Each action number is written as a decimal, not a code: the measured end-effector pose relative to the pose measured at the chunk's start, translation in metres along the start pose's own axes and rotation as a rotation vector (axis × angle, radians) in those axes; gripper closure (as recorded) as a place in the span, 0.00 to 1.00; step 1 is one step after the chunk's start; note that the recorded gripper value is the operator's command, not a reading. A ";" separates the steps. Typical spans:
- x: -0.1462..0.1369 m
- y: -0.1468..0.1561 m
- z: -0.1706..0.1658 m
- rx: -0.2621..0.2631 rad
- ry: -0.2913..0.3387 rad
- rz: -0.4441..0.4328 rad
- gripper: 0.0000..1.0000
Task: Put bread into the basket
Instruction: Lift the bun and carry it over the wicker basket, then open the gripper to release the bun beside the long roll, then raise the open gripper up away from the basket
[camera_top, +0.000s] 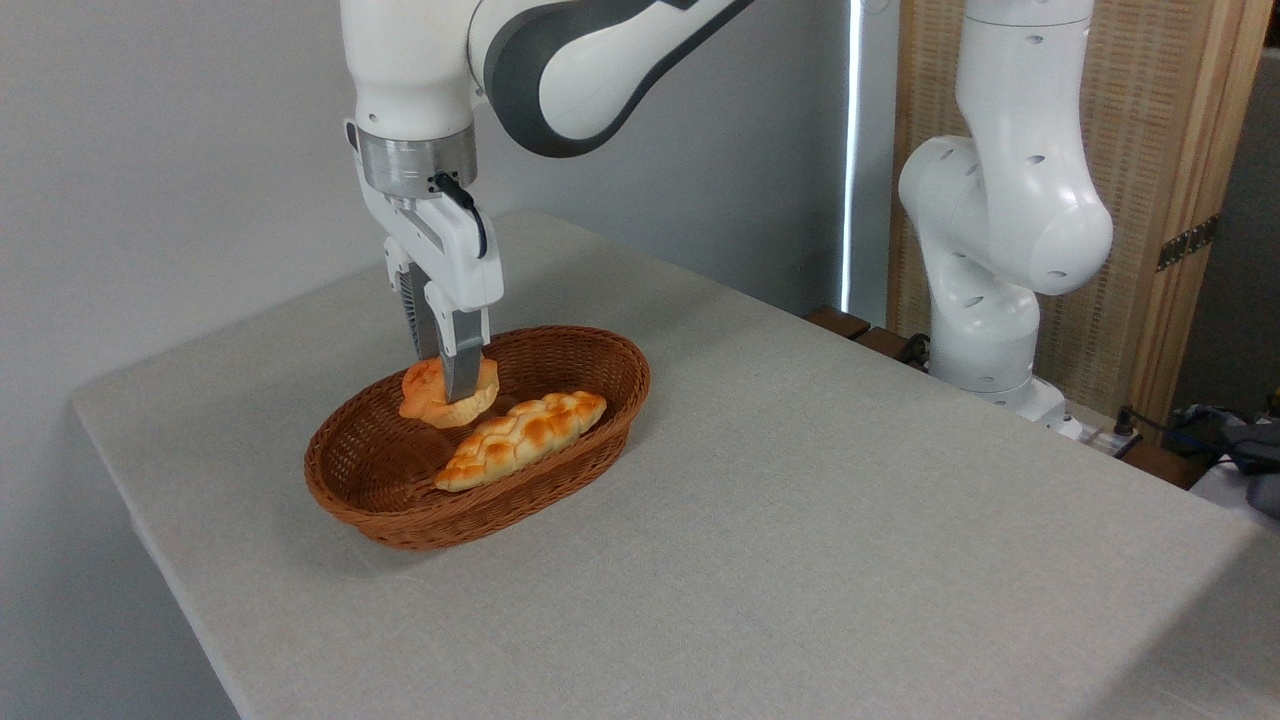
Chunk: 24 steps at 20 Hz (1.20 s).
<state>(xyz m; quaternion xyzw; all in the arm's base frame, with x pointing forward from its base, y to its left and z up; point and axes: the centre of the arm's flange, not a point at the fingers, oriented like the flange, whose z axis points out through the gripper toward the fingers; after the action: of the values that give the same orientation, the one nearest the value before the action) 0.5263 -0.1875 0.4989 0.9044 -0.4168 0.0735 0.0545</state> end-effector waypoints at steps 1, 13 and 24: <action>0.000 0.001 0.001 -0.002 -0.002 0.001 0.00; 0.002 -0.004 0.007 0.012 0.015 -0.004 0.00; -0.033 -0.070 -0.025 0.064 0.066 -0.132 0.00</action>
<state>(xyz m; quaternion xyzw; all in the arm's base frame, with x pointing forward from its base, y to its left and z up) 0.5566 -0.1137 0.5146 0.9283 -0.3514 0.1128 0.0440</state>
